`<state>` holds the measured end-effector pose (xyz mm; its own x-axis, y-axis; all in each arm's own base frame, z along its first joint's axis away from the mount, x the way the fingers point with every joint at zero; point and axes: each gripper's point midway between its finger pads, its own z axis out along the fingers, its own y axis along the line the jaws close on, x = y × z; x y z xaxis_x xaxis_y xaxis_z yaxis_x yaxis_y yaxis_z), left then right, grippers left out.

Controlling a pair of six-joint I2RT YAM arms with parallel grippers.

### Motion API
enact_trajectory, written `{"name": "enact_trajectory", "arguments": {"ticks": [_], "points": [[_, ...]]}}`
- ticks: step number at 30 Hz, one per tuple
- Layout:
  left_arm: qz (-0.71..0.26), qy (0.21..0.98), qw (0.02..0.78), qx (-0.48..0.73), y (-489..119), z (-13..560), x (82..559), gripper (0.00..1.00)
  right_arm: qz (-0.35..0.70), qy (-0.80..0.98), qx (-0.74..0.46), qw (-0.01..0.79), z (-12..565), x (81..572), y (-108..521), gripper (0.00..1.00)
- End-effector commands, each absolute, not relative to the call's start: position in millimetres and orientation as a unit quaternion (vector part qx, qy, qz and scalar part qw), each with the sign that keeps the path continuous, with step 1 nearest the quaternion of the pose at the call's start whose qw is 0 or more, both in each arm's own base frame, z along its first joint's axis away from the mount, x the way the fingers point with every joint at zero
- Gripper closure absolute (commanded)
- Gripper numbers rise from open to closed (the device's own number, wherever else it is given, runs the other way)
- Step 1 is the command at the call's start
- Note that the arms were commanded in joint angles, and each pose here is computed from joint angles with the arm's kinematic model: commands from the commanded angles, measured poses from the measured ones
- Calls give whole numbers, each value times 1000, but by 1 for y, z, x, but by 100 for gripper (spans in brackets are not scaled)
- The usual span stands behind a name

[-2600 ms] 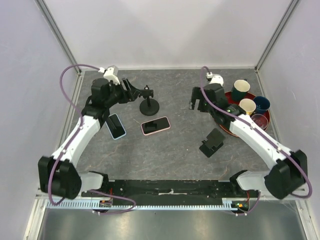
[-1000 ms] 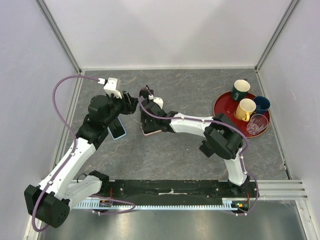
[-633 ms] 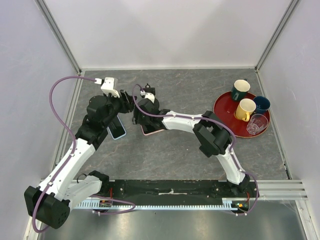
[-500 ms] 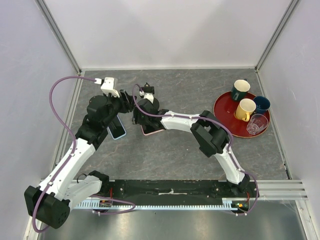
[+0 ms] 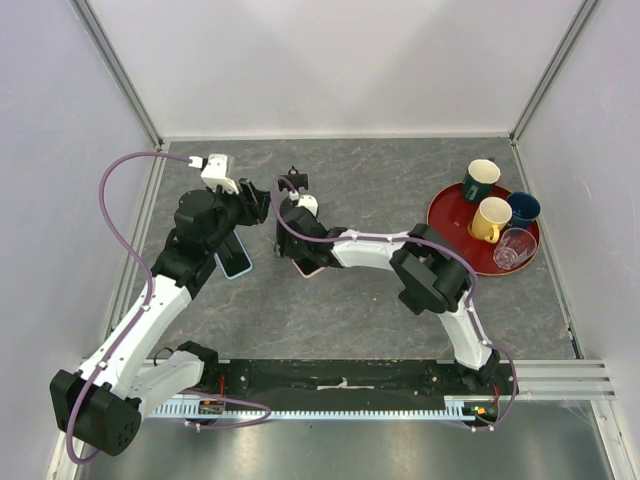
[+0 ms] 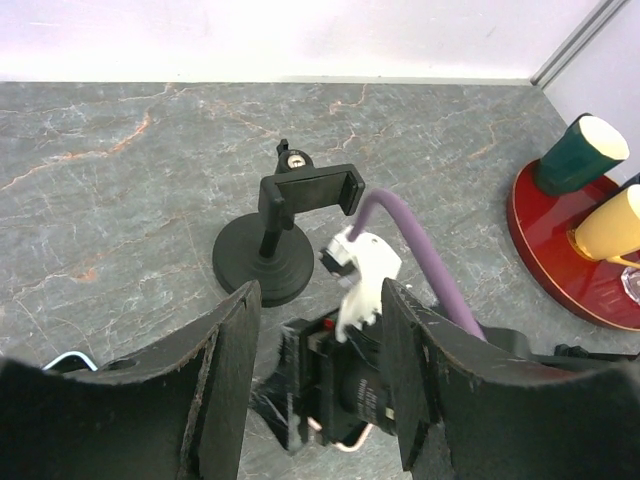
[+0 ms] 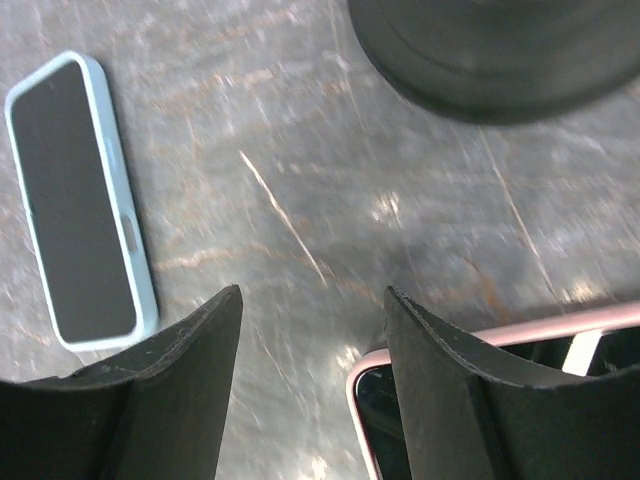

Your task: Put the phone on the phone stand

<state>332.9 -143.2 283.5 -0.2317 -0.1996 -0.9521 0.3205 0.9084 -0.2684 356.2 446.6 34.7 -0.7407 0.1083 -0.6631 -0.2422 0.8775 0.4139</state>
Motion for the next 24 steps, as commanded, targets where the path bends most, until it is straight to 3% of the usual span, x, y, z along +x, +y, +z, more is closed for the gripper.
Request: {"name": "enact_trajectory", "arguments": {"ticks": [1, 7, 13, 15, 21, 24], "points": [[-229, 741, 631, 25, -144, 299, 336, 42, 197, 920, -51, 336, 26, 325, 406, 33], [-235, 740, 630, 23, -145, 302, 335, 42, 137, 939, -69, 308, 5, 279, 338, 30], [-248, 738, 627, 26, -149, 306, 334, 42, 108, 937, -78, 324, 30, 257, 291, 26], [-248, 738, 627, 26, -149, 306, 334, 42, 122, 928, -83, 343, 52, 258, 290, 24], [-244, 750, 614, 28, -149, 296, 335, 41, 92, 891, -172, 409, 100, 278, 284, 4], [-248, 752, 611, 28, -151, 295, 335, 42, 63, 883, -214, 413, 109, 291, 276, 2]]}}
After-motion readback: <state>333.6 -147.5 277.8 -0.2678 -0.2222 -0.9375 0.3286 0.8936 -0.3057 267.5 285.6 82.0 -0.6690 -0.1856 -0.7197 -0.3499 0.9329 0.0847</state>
